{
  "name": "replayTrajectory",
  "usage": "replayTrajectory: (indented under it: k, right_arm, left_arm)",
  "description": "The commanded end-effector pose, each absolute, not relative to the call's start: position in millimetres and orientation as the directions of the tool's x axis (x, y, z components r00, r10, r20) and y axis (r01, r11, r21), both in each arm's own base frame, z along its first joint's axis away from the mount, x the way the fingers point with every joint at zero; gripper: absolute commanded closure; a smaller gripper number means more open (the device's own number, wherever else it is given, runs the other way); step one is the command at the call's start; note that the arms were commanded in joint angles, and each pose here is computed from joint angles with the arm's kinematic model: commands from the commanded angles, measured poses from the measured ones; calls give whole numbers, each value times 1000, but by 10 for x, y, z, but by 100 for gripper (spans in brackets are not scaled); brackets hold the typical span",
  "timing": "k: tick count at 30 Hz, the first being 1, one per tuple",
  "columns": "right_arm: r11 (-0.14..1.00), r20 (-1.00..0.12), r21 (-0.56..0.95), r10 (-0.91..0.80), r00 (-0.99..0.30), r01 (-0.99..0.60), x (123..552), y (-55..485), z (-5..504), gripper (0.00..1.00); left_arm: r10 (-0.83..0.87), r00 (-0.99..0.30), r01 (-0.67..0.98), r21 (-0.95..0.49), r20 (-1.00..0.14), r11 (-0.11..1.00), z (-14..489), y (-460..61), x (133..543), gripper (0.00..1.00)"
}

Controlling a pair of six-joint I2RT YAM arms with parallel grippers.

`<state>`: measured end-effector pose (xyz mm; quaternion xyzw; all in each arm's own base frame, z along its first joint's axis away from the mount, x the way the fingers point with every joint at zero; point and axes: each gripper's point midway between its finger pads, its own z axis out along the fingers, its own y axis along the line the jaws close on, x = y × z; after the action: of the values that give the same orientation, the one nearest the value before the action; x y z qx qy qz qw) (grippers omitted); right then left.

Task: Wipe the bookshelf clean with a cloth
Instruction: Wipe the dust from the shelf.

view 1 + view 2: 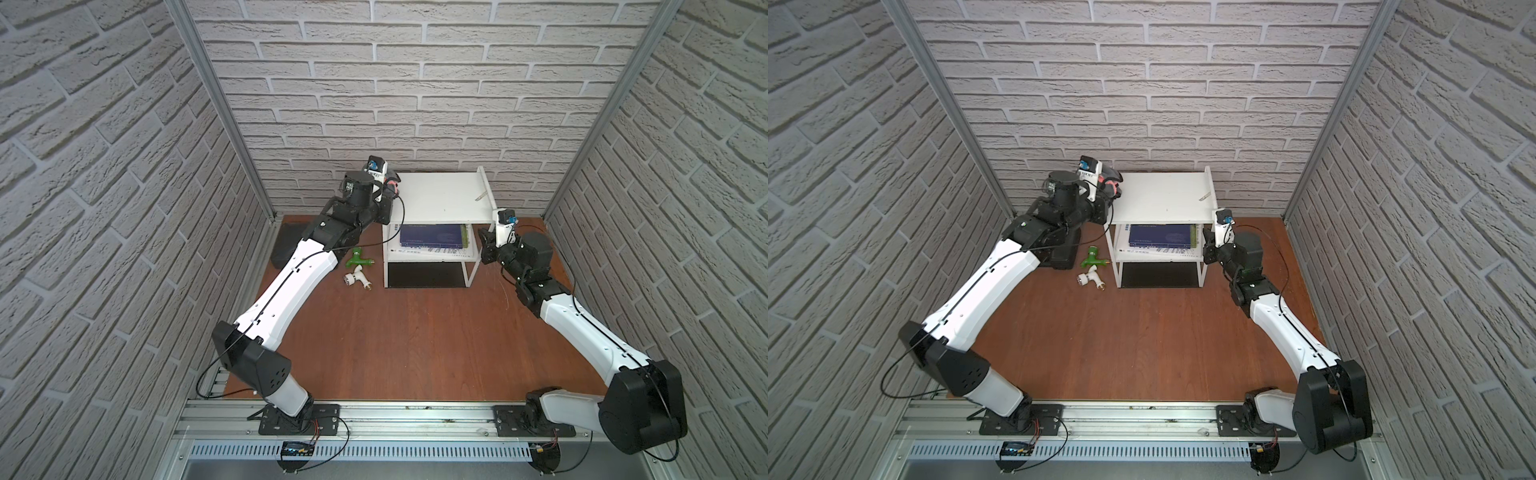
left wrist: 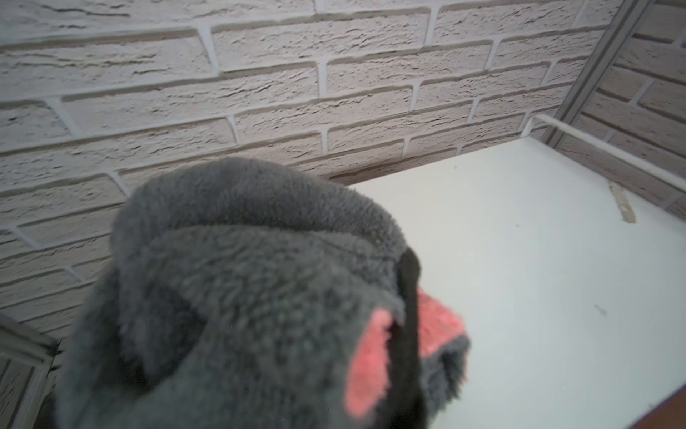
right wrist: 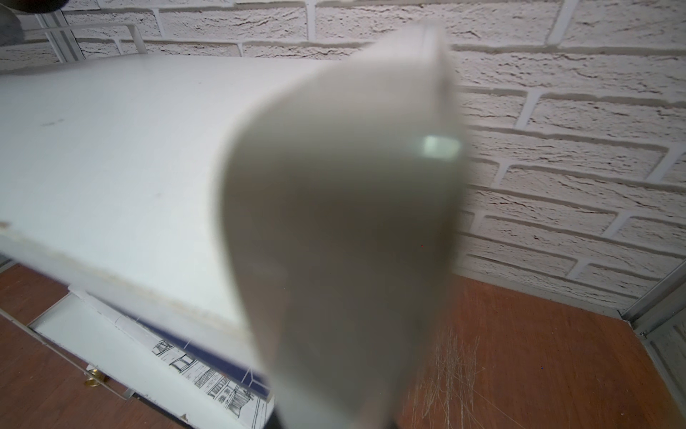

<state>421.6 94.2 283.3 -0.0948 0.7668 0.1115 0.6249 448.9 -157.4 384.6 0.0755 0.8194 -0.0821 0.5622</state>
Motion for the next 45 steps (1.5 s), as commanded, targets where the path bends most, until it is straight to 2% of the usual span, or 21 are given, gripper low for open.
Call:
replayTrajectory:
  k: [1,4,7,13,17,20,23,27,31,33,35,38,40,42,45]
  right_arm:
    - [909,-954,212,112,-278,-360,4067,1204,2765,97]
    - [908,-953,217,117,-279,-358,4076,1205,2765,97]
    - [909,-951,225,127,-283,-350,4094,1196,2766,97]
    - [906,-944,243,138,-299,-346,4093,1205,2692,97]
    - [898,-942,249,138,-305,-363,4107,1241,2666,97]
    - [893,-942,259,150,-299,-369,4110,1256,2677,97]
    - [892,-944,258,150,-295,-371,4100,1255,2691,97]
    - [890,-944,247,131,-303,-383,4082,1271,2667,97]
    - [874,-940,253,122,-318,-414,4104,1342,2663,97]
    - [871,-938,265,133,-321,-413,4122,1350,2663,97]
    - [866,-936,276,145,-319,-417,4128,1363,2667,97]
    - [861,-935,287,156,-319,-420,4136,1378,2669,97]
    - [860,-935,286,153,-321,-423,4136,1384,2670,97]
    - [864,-933,284,148,-328,-416,4140,1372,2647,97]
    - [872,-930,287,155,-332,-397,4155,1346,2637,97]
  left_arm:
    - [-113,-418,84,-163,-901,983,3457,-1142,4650,100]
    - [-128,-423,264,-258,-897,929,3518,-1538,4630,100]
    - [-74,-401,345,-225,-913,911,3639,-1853,4490,100]
    - [-92,-349,277,-196,-933,941,3664,-1666,4270,100]
    - [-94,-352,226,-182,-931,957,3699,-1455,4582,100]
    - [-72,-344,237,-161,-936,958,3746,-1459,4885,100]
    - [-42,-361,218,-128,-932,967,3784,-1466,5006,100]
    - [39,-313,182,-20,-949,983,3840,-1610,4726,100]
    - [32,-350,382,-112,-936,918,3898,-2092,4373,100]
    - [78,-336,433,-80,-939,898,3938,-2336,4280,100]
    - [136,-318,421,-11,-938,907,3925,-2405,4306,100]
    - [186,-342,310,77,-921,948,3869,-2227,4460,100]
    - [188,-335,301,84,-923,950,3896,-2230,4484,100]
    - [145,-306,406,9,-941,914,3968,-2461,4421,100]
    - [106,-305,609,-109,-946,785,4031,-2941,4233,100]
